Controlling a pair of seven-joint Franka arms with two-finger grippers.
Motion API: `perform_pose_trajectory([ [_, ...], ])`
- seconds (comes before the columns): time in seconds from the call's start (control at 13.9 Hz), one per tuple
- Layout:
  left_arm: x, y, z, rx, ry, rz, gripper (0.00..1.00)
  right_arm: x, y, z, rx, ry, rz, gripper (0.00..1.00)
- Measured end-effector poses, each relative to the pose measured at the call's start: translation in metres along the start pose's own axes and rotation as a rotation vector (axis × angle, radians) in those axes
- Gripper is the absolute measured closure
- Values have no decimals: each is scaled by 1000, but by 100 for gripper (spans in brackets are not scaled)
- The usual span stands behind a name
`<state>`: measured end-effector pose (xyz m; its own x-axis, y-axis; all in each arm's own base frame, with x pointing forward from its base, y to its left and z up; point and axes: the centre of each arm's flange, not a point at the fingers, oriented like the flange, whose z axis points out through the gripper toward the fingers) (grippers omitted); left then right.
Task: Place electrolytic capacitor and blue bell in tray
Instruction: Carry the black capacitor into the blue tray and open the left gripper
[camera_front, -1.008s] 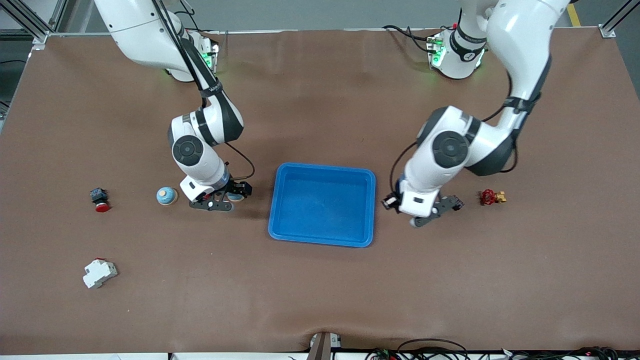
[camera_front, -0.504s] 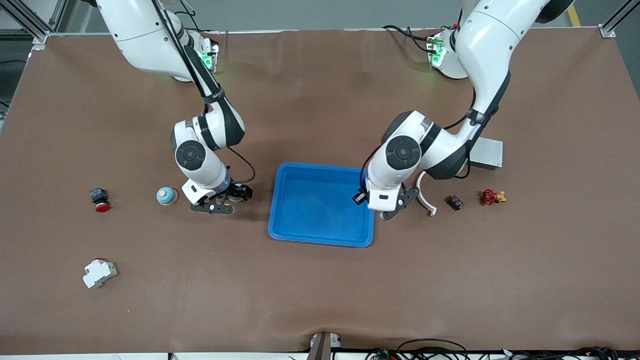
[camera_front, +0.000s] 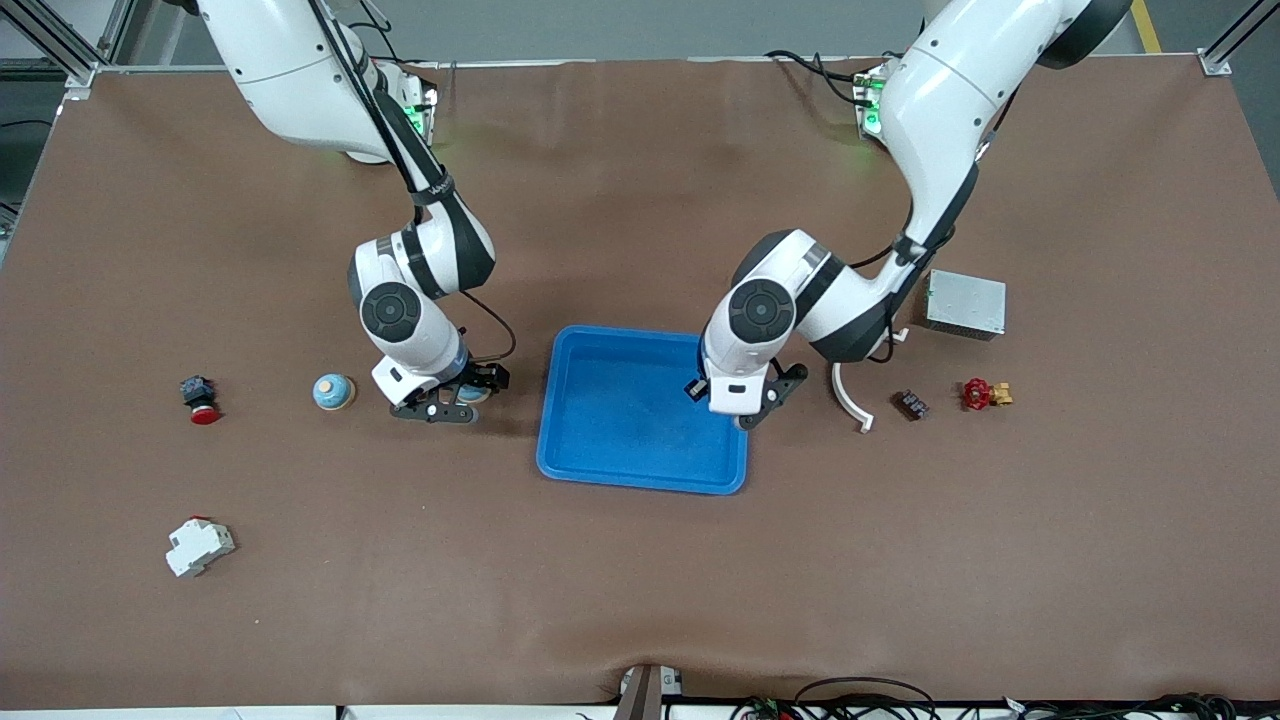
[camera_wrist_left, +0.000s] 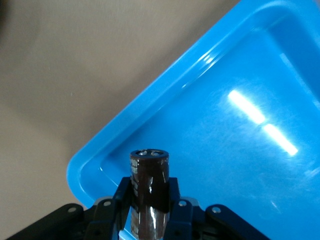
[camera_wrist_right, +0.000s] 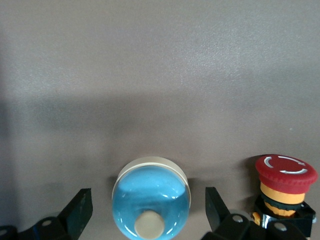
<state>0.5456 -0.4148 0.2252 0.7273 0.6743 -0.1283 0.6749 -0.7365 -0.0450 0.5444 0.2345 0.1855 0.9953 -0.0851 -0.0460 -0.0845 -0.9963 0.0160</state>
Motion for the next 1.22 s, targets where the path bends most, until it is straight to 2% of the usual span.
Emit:
perform_pose_trajectory([
  [0.36, -8, 0, 24, 33, 4, 7, 66, 0, 1, 1, -1, 0, 1, 0],
  [0.43, -6, -1, 28, 39, 3, 3, 62, 0, 1, 1, -1, 0, 2, 0],
  [0.65, 3, -2, 33, 43, 7, -9, 33, -1, 2, 4, -3, -2, 2, 0],
  [0.86, 11, 5, 16, 10, 17, -19, 2, -2, 3, 9, -3, 1, 3, 0],
  [1.01, 27, 8, -14, -34, 37, -40, 0, -3, 4, 12, -4, 0, 3, 0],
  [1.08, 38, 6, -33, -57, 49, -55, 0, -3, 4, 12, -4, 0, 3, 7],
  [1.22, 67, -2, -66, -86, 75, -92, 0, -3, 4, 11, -4, 1, 3, 30],
])
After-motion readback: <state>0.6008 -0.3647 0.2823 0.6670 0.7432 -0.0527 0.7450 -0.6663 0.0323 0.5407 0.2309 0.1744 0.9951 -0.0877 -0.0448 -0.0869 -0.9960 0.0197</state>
